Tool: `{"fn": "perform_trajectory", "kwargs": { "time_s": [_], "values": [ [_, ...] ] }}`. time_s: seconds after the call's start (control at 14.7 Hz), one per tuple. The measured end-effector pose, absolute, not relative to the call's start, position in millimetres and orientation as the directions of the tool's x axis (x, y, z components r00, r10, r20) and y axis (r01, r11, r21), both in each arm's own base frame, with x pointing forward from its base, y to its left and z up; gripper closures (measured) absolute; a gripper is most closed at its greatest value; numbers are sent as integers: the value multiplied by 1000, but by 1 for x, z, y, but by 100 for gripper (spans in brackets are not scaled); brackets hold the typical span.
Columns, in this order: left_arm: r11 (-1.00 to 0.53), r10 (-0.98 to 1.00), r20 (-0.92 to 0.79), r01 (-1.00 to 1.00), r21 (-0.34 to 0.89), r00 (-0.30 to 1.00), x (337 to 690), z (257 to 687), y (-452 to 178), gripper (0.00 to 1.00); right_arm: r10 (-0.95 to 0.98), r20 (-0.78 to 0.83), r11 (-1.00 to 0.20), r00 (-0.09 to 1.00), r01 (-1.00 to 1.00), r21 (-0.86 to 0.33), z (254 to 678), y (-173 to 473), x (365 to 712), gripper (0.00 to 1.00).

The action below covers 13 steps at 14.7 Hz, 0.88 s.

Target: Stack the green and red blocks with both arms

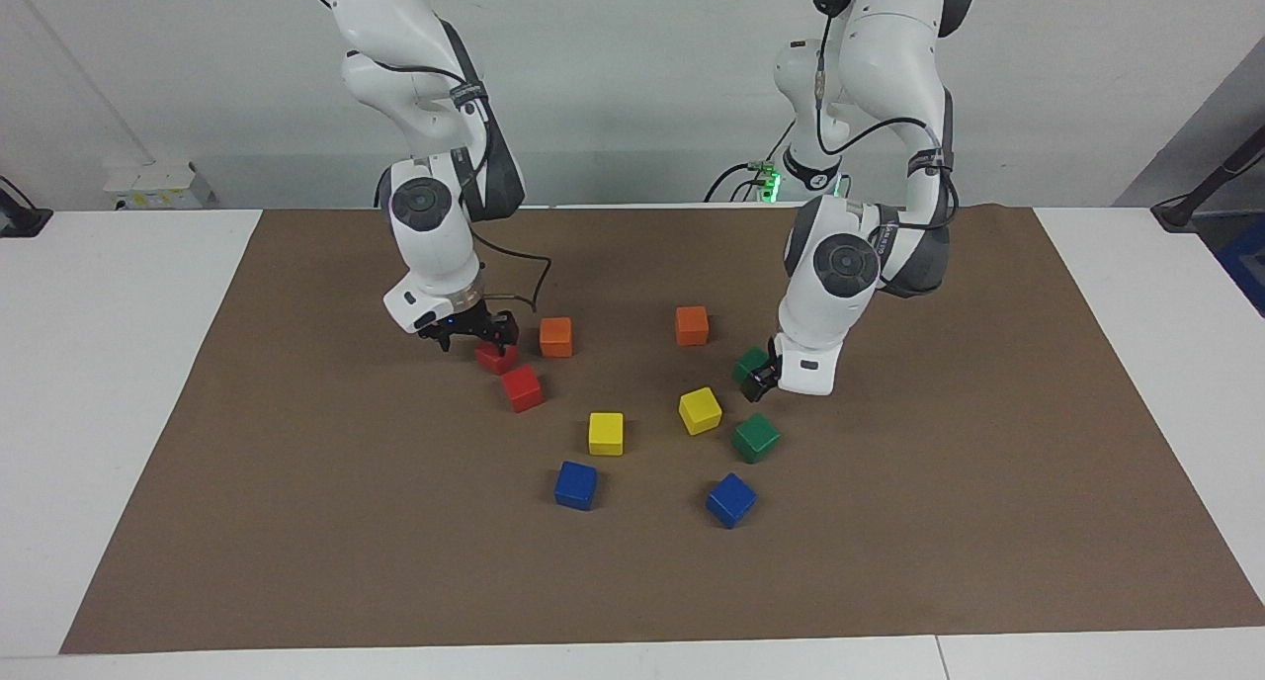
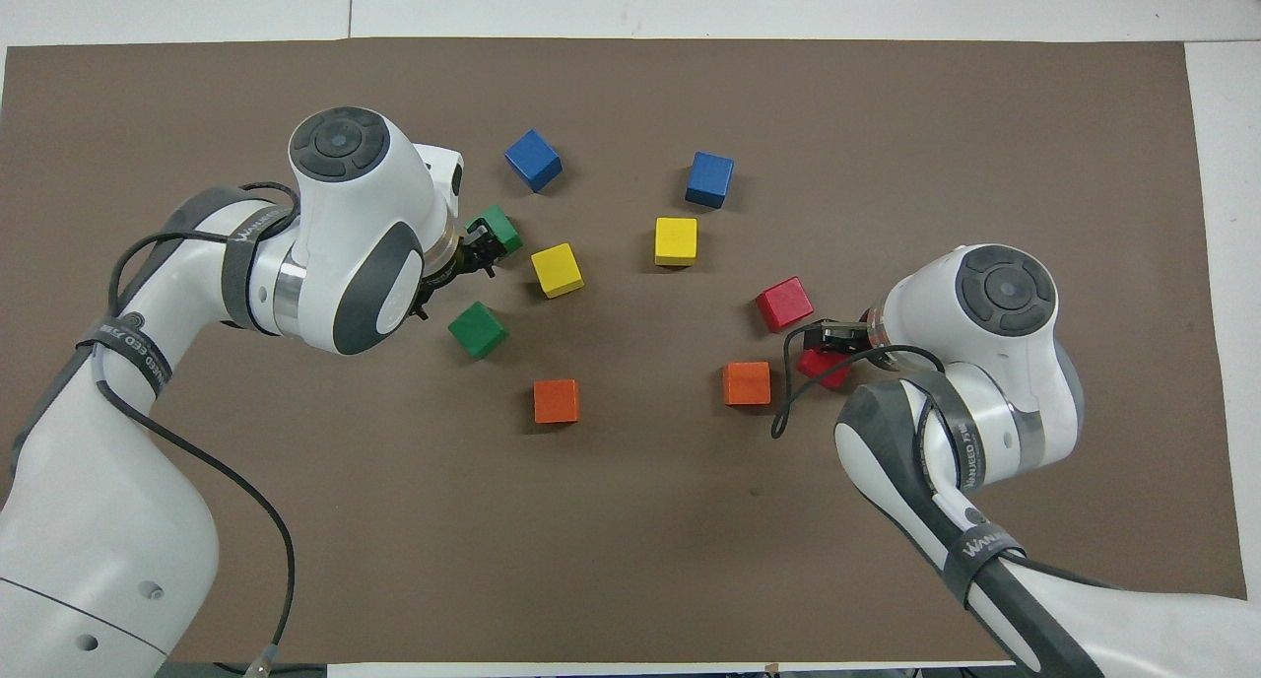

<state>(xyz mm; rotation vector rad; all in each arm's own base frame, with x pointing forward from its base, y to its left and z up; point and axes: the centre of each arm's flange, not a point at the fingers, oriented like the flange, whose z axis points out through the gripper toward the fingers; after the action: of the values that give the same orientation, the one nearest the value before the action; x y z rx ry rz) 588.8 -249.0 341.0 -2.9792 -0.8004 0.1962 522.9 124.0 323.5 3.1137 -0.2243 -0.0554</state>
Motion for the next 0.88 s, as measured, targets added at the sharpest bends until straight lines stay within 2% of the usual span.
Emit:
{"fn": "perform_trajectory", "kwargs": {
  "time_s": [0.27, 0.88],
  "values": [
    [-866, 499, -117, 491, -92, 858, 582, 331, -250, 0, -223, -33, -975, 974, -222, 24, 323, 119, 524, 0],
    [-872, 489, -112, 482, -85, 865, 572, 317, -255, 0, -269, -19, -963, 963, -269, 18, 328, 127, 527, 0]
  ]
}}
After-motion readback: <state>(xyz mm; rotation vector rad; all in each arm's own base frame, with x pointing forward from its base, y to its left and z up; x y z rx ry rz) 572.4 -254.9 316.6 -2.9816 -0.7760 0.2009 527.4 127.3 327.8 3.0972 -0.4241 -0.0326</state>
